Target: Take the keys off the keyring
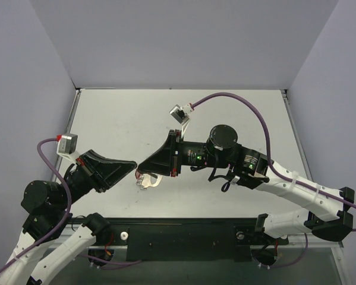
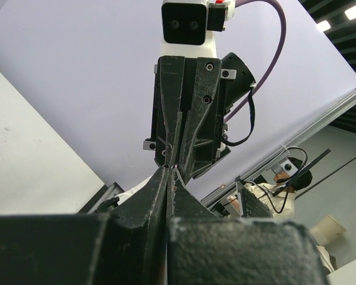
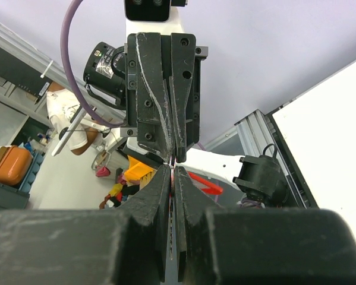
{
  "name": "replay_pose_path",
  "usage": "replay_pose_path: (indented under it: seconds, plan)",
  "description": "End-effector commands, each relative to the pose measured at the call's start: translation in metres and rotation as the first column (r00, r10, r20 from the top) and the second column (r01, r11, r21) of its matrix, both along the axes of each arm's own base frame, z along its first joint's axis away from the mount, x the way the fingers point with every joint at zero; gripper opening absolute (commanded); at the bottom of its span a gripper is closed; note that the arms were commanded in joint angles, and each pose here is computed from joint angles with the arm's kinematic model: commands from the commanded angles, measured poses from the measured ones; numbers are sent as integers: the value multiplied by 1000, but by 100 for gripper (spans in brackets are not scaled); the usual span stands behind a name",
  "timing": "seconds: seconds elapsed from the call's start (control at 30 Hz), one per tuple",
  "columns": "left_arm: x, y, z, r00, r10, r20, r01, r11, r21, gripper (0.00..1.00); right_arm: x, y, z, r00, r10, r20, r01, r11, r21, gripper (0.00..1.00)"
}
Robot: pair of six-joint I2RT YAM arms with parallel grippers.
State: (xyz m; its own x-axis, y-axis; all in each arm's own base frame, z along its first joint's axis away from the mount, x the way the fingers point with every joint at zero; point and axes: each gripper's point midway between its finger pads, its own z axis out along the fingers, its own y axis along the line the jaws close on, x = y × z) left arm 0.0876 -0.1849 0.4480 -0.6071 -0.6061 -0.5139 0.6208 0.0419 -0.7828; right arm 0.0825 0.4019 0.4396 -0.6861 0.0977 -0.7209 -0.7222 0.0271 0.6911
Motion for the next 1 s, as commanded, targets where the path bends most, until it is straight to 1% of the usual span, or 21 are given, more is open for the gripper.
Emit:
replay_pose_path:
  seconds: [0.0, 0.03, 0.1, 0.37, 0.5, 0.53, 0.67, 0.9, 0.93, 0.97]
  plan:
    - [-6, -3, 12, 999, -34, 42, 35, 999, -16, 6, -8, 1, 36, 999, 21, 47, -26, 994, 105, 0]
    - [-5, -3, 12, 999, -33, 43, 34, 999, -14, 3, -7, 2, 35, 999, 21, 48, -25, 994, 103, 0]
    - [-6, -2, 14, 998, -27, 50, 28, 999, -17, 0, -8, 4, 35, 999, 26, 46, -30, 994, 101, 0]
    - [-7, -1, 15, 998, -23, 56, 23, 1000, -2, 0, -11, 11, 23, 998, 45, 32, -47, 996, 70, 0]
    - [-7, -2, 9, 998, -13, 54, 8, 995, 96, 0, -16, 13, 13, 997, 75, 17, -75, 997, 26, 0]
    - [-8, -3, 4, 998, -19, 56, 11, 991, 135, 0, -19, 13, 12, 995, 96, 20, -96, 995, 18, 0]
    - [-9, -8, -3, 997, -51, 61, 36, 975, 220, 0, -27, 12, 3, 991, 134, 20, -133, 990, -37, 0]
    - [-13, -14, -11, 992, -109, 65, 85, 949, 304, 0, -35, 8, -1, 983, 180, 23, -178, 981, -79, 0]
    - [-13, -16, -13, 991, -118, 62, 93, 945, 312, 0, -36, 7, -8, 982, 187, 6, -185, 976, -113, 0]
    - [-16, -16, -13, 989, -134, 68, 106, 942, 317, 0, -38, 7, -7, 980, 199, 7, -197, 974, -113, 0]
